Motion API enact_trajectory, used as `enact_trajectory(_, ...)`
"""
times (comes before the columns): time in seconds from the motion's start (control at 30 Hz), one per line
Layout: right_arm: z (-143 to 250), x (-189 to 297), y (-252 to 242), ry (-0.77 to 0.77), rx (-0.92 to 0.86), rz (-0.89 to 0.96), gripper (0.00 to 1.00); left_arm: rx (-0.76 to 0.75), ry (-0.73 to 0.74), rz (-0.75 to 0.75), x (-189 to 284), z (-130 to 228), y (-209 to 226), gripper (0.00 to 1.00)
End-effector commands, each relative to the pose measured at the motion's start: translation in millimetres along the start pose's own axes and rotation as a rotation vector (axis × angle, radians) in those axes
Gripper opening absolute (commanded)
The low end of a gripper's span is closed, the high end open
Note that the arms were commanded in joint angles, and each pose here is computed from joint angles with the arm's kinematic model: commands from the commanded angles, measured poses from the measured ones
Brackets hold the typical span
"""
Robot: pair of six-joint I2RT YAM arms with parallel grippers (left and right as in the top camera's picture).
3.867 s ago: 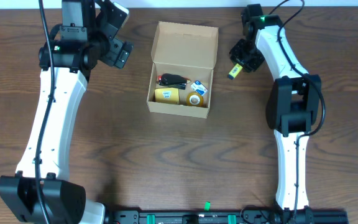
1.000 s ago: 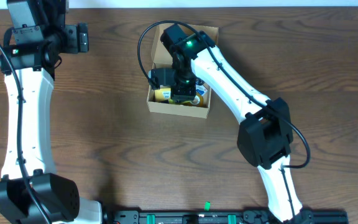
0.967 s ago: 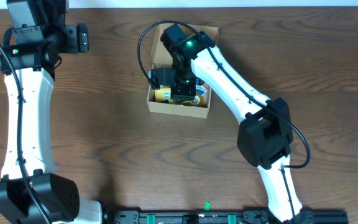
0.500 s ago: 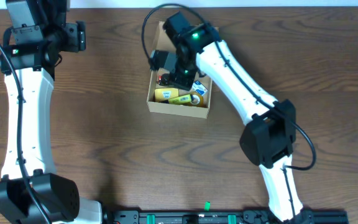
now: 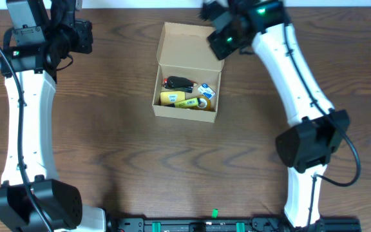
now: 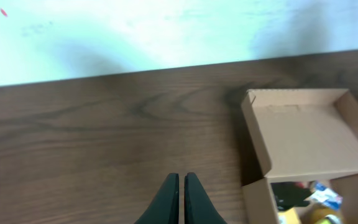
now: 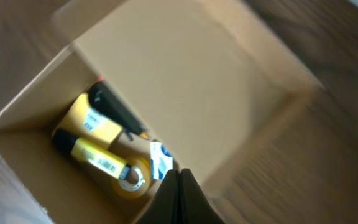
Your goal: Pack container
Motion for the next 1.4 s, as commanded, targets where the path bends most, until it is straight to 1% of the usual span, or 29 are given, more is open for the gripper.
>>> enact_trajectory(0.0, -11.1, 21.7, -18.1, -0.069, -0.213, -0.073, 0.01, 0.113, 0.033, 0.043, -20.5, 9.5, -2.4, 0.06)
enact_trajectory(0.13, -11.7, 29.7, -52.2, -0.099, -0.364, -0.058, 0.01, 0.202, 0.099, 0.094, -54.9, 29.6, -8.2, 0.06)
enact_trajectory(0.3, -0.3, 29.6, -82.9, -0.089, -0.466, -0.034, 0.02, 0.313, 0.137, 0.179, -96.6, 47.8, -16.5, 0.06)
enact_trajectory(0.47, 14.0, 13.6, -100.7, -0.065, -0.546, -0.023, 0.01, 0.420, 0.132, 0.268, -131.8, 55.1, -26.5, 0.06)
enact_trajectory(0.6, 26.5, -6.2, -111.8, -0.048, -0.625, -0.023, 0.01, 0.469, 0.134, 0.286, -153.0, 60.4, -32.6, 0.06)
enact_trajectory(0.7, 32.7, -20.2, -113.8, -0.046, -0.645, -0.060, 0.01, 0.481, 0.141, 0.305, -166.2, 63.5, -40.5, 0.06)
enact_trajectory(0.83, 41.6, -37.3, -117.9, -0.045, -0.717, -0.098, 0.01, 0.493, 0.170, 0.349, -184.4, 66.3, -54.9, 0.06)
enact_trajectory(0.87, 44.3, -43.8, -116.6, -0.045, -0.738, -0.125, 0.01, 0.502, 0.179, 0.379, -191.7, 66.9, -61.4, 0.06)
enact_trajectory(1.03, 54.9, -68.9, -113.1, -0.050, -0.787, -0.174, 0.01, 0.571, 0.228, 0.417, -214.3, 81.2, -69.6, 0.06)
enact_trajectory(1.2, 55.2, -89.4, -105.9, -0.094, -0.834, -0.265, 0.01, 0.636, 0.276, 0.517, -229.3, 94.2, -83.4, 0.06)
enact_trajectory(1.37, 44.1, -102.7, -98.1, -0.157, -0.839, -0.357, 0.01, 0.626, 0.290, 0.541, -231.8, 96.3, -96.0, 0.06)
Point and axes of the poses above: each gripper's point midway between its finger pads, its own x axis back along the fingers, its own y axis along the line the jaws close on, z = x × y, the point moved 1 cm from there along x, back along the fingers, and after that the axes turned 8 degrees about -x, right-handed, at the moved point
